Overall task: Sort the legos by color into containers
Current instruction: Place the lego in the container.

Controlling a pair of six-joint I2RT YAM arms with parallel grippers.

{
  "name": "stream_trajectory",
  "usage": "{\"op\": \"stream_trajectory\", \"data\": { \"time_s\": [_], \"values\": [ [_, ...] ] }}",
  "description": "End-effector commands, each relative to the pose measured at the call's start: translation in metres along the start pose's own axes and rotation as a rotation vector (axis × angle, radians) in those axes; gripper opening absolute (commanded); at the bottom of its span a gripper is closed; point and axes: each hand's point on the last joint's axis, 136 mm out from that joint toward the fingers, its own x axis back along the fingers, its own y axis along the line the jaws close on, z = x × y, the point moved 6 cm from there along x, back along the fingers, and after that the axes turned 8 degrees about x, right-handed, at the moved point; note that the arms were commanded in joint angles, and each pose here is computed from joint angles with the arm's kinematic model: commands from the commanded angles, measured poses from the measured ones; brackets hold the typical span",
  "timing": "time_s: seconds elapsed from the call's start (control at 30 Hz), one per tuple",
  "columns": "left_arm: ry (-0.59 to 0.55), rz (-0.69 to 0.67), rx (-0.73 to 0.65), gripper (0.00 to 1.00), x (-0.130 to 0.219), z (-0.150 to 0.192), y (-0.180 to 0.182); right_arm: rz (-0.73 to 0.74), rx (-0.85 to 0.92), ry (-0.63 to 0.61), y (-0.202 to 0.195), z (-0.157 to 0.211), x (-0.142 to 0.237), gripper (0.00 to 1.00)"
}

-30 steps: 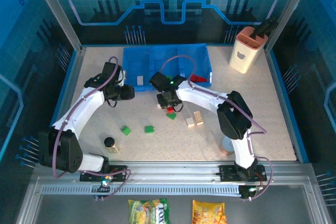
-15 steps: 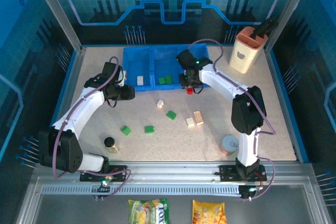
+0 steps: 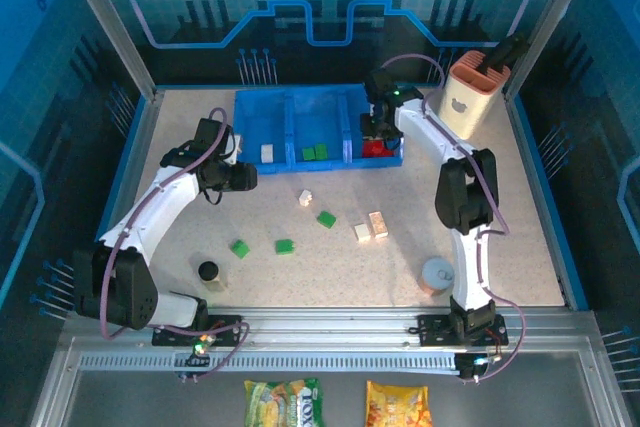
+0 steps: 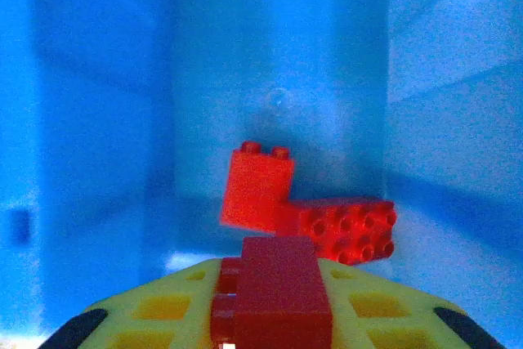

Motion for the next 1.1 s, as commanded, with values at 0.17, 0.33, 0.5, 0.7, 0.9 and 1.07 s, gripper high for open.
{"op": "stream_trajectory", "data": {
  "time_s": [0.17, 0.33, 0.5, 0.7, 0.9, 1.07],
  "values": [
    [0.005, 0.002, -0.010, 0.51, 0.001, 0.000, 0.002, 0.000, 0.058, -0.002, -0.001, -0.018, -0.029, 0.31],
    [0.004, -0.005, -0.013, 0.51, 0.001, 0.000, 0.003, 0.002, 0.068, 0.019, 0.000, -0.021, -0.056, 0.31],
    [0.002, -0.010, -0.016, 0.51, 0.001, 0.000, 0.004, -0.003, 0.064, 0.023, 0.002, -0.022, -0.076, 0.31],
    [0.009, -0.013, -0.016, 0.51, -0.001, 0.000, 0.004, -0.008, 0.053, 0.010, 0.002, -0.026, -0.090, 0.31],
    [0.010, -0.015, -0.016, 0.51, -0.002, 0.000, 0.004, -0.021, 0.036, -0.008, 0.004, -0.031, -0.094, 0.38],
    [0.013, -0.014, -0.014, 0.51, -0.002, 0.000, 0.004, -0.022, 0.033, -0.032, 0.003, -0.037, -0.082, 0.44]
  ]
}}
